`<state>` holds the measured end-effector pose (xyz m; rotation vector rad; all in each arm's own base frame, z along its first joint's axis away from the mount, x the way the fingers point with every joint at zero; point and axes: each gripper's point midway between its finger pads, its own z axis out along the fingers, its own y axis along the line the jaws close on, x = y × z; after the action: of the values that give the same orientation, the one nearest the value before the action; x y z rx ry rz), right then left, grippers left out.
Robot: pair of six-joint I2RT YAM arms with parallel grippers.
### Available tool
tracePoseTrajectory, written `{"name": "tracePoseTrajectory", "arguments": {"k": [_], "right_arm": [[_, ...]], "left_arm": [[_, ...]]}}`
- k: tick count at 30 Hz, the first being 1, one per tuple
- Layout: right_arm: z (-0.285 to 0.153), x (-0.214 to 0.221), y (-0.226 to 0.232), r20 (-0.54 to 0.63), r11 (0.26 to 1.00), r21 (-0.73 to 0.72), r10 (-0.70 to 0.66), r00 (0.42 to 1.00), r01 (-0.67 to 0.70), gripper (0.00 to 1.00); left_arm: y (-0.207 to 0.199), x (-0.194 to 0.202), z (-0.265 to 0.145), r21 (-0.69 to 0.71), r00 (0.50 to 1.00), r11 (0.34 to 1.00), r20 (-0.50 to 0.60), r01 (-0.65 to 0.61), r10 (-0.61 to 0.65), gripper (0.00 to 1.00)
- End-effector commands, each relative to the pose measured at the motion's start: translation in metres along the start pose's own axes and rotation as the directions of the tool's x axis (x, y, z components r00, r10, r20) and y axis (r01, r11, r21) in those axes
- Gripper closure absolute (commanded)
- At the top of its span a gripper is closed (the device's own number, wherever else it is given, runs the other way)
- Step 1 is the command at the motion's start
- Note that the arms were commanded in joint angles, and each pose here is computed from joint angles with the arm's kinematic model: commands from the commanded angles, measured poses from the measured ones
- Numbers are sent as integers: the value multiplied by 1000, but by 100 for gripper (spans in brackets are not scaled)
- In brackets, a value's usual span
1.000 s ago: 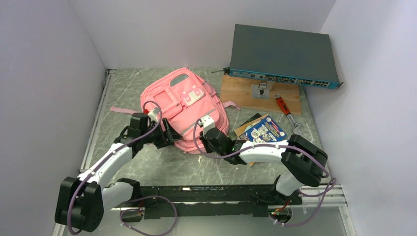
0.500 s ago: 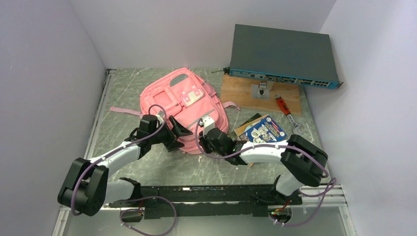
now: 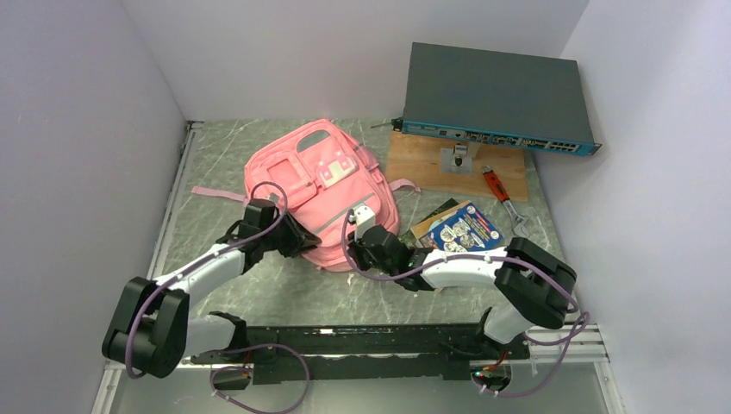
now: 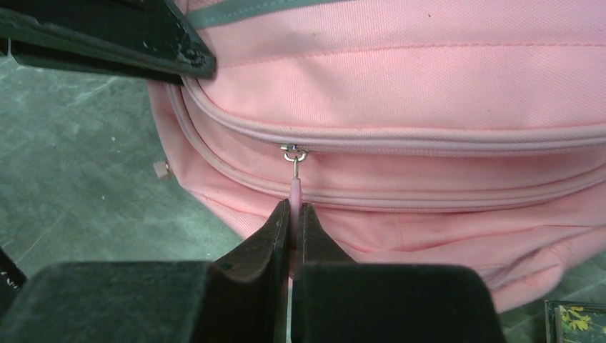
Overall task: Pack the student bag
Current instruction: Zip the student bag at the center of the board.
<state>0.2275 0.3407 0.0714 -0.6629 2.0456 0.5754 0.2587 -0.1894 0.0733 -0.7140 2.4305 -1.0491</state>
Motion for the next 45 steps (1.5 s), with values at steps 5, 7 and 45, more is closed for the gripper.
{"name": "tracePoseTrajectory", "arguments": {"k": [5,7,45], "right_arm": [[-16,-18,-14,57,997,69,-47,997,43,100],[-19,-16,-23,52,994,99,-52,997,46,100],[-19,-29,-36,81,999,30,-27,996,24,100]], "left_arm": [[24,-55,-29,-164,974,979,173,-121,150,100],[28,-63,-38,-191,965,972,195,-139,176,100],[-30,-2,-88,193,974,956,6,223,-229,22]]}}
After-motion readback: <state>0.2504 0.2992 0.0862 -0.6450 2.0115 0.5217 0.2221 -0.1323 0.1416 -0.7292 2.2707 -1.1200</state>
